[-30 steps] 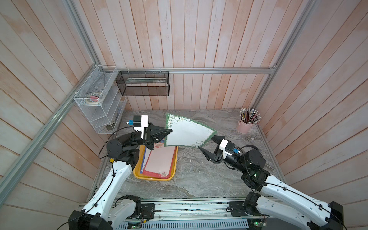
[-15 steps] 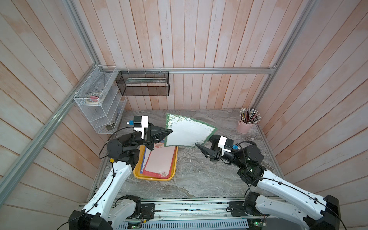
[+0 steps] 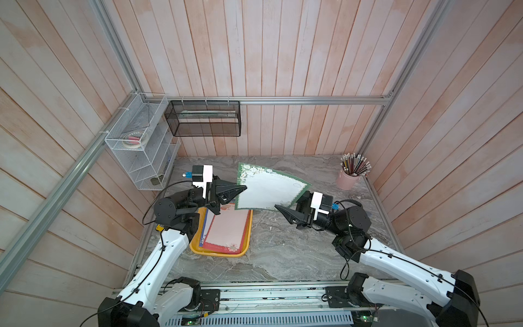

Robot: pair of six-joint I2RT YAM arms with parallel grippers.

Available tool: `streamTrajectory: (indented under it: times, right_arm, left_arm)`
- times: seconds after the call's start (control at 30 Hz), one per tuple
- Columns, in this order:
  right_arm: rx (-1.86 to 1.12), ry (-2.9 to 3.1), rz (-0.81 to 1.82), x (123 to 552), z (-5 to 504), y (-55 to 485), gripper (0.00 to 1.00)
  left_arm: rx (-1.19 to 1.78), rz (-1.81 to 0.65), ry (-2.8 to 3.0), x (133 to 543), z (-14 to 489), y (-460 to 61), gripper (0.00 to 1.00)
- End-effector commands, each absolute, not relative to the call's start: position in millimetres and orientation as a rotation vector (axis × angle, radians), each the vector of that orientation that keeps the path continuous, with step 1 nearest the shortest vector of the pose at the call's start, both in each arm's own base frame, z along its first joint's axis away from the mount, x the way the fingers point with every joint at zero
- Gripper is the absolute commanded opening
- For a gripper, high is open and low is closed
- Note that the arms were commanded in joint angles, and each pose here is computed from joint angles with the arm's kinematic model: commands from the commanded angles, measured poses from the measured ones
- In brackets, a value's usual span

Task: Take out the stationery paper from the storage box
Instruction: Place the stationery paper at the center of the board.

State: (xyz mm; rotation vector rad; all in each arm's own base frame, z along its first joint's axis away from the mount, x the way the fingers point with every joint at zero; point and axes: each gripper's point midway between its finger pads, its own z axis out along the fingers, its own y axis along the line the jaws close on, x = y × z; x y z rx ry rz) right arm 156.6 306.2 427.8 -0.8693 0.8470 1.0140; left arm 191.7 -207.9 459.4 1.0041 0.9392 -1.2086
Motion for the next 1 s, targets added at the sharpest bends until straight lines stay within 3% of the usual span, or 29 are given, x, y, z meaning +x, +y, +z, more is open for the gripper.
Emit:
streamTrajectory:
  times: [0.0,0.3,0.47,0.67,0.97]
  right_arm:
    - [-0.851,0.769,1.054,147.4,450.9,302.1,0.41]
    - [-0.844,0.785,1.056,151.0,450.1,304.2,0.04]
    - [-0.834,0.798,1.051,153.9,447.9,304.0,0.0]
    - [-0.803,0.833,1.053,160.2,445.7,303.8,0.0]
    - [-0.762,0.898,1.053,170.4,439.9,304.0,0.0]
  left_arm:
    - [1.002,-1.218,0.936,191.6,456.2,-209.4,0.0]
    - [1.011,-1.218,0.935,189.4,456.3,-210.2,0.0]
    - [1.011,-1.212,0.93,188.8,456.9,-209.7,0.0]
    - [1.007,-1.208,0.926,188.3,455.8,-209.4,0.43]
    - [1.007,-1.191,0.915,187.0,454.5,-208.5,0.72]
